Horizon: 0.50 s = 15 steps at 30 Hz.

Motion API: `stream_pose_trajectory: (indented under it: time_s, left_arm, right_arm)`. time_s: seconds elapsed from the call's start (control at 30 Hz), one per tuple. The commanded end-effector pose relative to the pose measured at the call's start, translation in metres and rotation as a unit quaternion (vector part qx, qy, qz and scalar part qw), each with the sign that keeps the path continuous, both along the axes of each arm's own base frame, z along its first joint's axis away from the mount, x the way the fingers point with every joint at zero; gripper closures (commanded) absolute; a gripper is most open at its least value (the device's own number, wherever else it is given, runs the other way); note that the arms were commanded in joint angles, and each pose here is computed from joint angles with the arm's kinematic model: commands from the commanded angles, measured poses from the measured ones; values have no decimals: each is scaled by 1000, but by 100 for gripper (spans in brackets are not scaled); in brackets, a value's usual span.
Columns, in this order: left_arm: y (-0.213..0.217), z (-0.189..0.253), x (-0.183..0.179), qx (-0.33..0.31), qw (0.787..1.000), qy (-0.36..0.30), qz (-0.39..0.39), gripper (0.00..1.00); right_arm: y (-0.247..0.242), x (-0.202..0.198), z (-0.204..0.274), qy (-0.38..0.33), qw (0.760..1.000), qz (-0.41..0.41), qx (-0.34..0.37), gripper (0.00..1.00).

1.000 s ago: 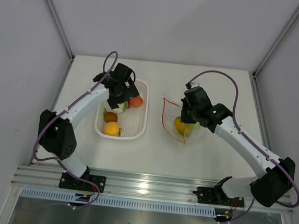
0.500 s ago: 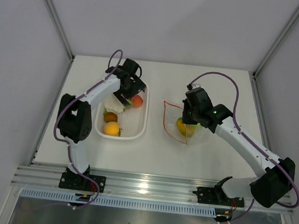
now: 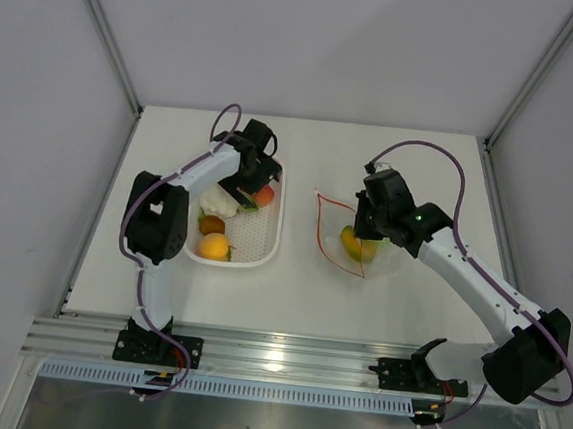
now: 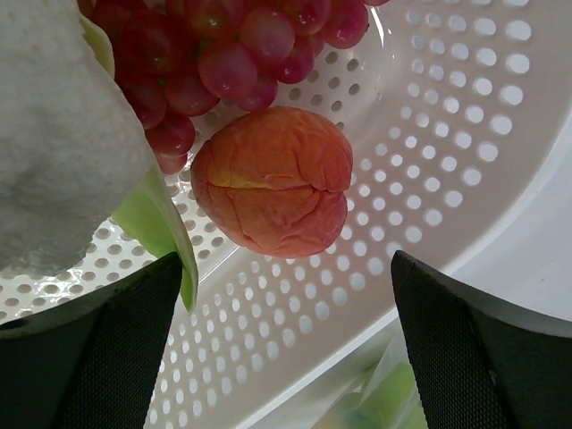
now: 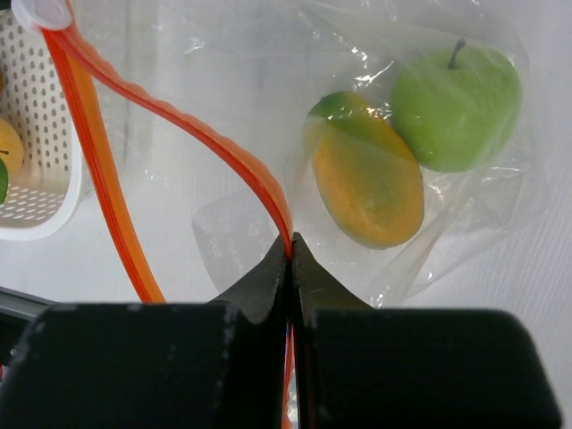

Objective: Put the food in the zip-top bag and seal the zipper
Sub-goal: Pick up the fake fruit from the bin.

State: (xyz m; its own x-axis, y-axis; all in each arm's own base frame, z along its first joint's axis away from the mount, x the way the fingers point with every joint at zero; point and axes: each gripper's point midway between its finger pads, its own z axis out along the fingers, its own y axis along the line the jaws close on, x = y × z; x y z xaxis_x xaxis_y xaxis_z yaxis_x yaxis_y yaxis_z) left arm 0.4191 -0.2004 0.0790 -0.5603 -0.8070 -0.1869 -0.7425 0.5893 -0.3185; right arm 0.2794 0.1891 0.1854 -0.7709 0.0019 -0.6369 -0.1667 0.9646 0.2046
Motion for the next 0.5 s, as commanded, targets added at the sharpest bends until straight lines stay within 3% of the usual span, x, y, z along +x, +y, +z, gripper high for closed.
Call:
stream_pose_trajectory:
  time_s: [0.0,0.13,0.47]
  left_arm:
    - [-3,16,4,5,999,-32,12,1]
    - [-5,21,-1,10,1000,-29,-5,0]
    - [1,89,1,67,986,-145,-48,1]
  right_arm:
    - [-2,3,6,-15,1000,3,8,100]
    - [-1,2,6,-15,1000,5,11,100]
    - [0,1,6,-14,1000,7,17,100]
